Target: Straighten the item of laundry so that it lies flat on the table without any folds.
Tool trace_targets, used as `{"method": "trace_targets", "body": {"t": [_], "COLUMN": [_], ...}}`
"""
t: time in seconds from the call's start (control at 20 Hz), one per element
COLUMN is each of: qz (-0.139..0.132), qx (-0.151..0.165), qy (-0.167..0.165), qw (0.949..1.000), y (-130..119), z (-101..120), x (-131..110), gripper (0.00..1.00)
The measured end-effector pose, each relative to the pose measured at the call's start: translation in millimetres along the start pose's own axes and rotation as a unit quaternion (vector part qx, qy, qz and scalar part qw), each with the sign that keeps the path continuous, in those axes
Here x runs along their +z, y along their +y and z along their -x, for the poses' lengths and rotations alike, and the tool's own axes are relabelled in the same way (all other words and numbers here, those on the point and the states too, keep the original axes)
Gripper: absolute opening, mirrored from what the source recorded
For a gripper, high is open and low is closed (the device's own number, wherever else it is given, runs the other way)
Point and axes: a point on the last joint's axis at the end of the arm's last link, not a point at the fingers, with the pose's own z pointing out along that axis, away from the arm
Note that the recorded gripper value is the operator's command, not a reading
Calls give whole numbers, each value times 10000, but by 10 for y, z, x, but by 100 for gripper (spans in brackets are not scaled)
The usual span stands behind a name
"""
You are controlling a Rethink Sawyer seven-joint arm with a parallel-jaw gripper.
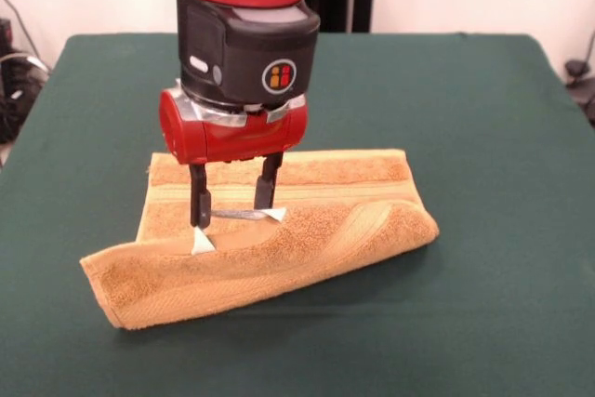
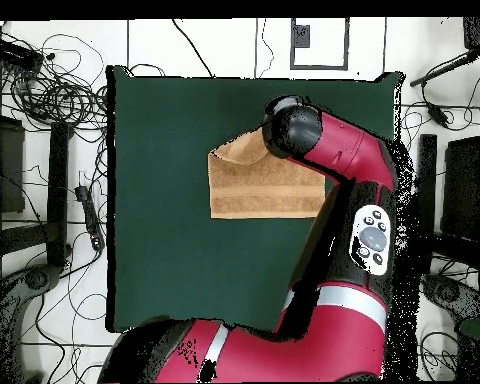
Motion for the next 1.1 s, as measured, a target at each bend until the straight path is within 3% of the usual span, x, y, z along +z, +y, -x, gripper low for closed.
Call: {"method": "trace_targets", "body": {"t": [0.55,1.1], "qz": [-41,211], "qx": [37,-93], "qy": [99,306], "qw": [9999,9993], "y": [26,29], "z": [-31,-74], "x": [-7,101], "gripper": [100,100]}}
